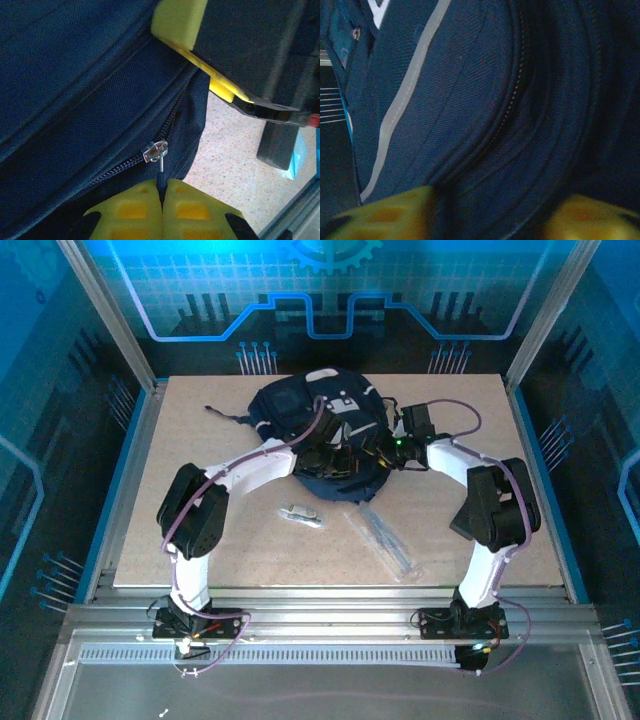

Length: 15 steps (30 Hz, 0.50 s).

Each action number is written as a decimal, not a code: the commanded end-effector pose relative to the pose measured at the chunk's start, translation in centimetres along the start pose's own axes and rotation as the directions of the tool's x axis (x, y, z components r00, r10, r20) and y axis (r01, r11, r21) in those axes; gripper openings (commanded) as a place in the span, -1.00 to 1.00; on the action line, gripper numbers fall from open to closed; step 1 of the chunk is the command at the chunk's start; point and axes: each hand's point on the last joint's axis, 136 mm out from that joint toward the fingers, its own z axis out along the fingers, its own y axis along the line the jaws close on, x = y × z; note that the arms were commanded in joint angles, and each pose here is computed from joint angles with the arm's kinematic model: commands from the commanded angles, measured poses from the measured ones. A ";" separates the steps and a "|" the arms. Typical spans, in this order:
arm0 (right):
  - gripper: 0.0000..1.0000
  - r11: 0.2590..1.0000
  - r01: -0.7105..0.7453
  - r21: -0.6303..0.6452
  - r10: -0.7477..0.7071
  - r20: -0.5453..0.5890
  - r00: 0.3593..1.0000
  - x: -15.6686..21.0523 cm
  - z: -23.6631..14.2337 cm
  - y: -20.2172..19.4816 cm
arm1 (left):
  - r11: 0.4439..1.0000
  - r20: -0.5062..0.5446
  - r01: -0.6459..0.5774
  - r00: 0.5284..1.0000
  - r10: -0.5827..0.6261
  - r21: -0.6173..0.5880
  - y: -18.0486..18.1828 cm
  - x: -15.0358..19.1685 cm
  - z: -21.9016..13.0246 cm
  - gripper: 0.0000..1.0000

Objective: Pack books, pencil case, and school supplies into a backpack

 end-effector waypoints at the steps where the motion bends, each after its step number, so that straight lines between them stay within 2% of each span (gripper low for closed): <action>1: -1.00 0.999 0.004 -0.046 -0.001 0.053 0.999 -0.9 0.3 1.0 | 0.995 0.074 -0.039 0.997 0.032 0.090 -2.9 -1.0 -3.3 -1.00; 6: -1.00 0.998 0.034 -0.054 -0.029 0.089 0.996 -1.2 -1.2 1.6 | 0.999 0.089 0.037 0.995 -0.038 0.021 2.4 -2.0 -4.2 -1.00; 11: -1.00 0.996 0.064 -0.061 -0.060 0.073 0.996 -1.1 -1.8 2.4 | 0.988 0.074 0.084 0.994 -0.075 -0.133 9.5 -1.2 -6.3 -1.00; 15: -1.00 0.995 0.080 -0.057 -0.076 0.078 0.994 -1.3 -2.2 2.7 | 0.972 0.083 0.140 0.988 -0.127 -0.189 13.2 -0.3 -7.9 -1.00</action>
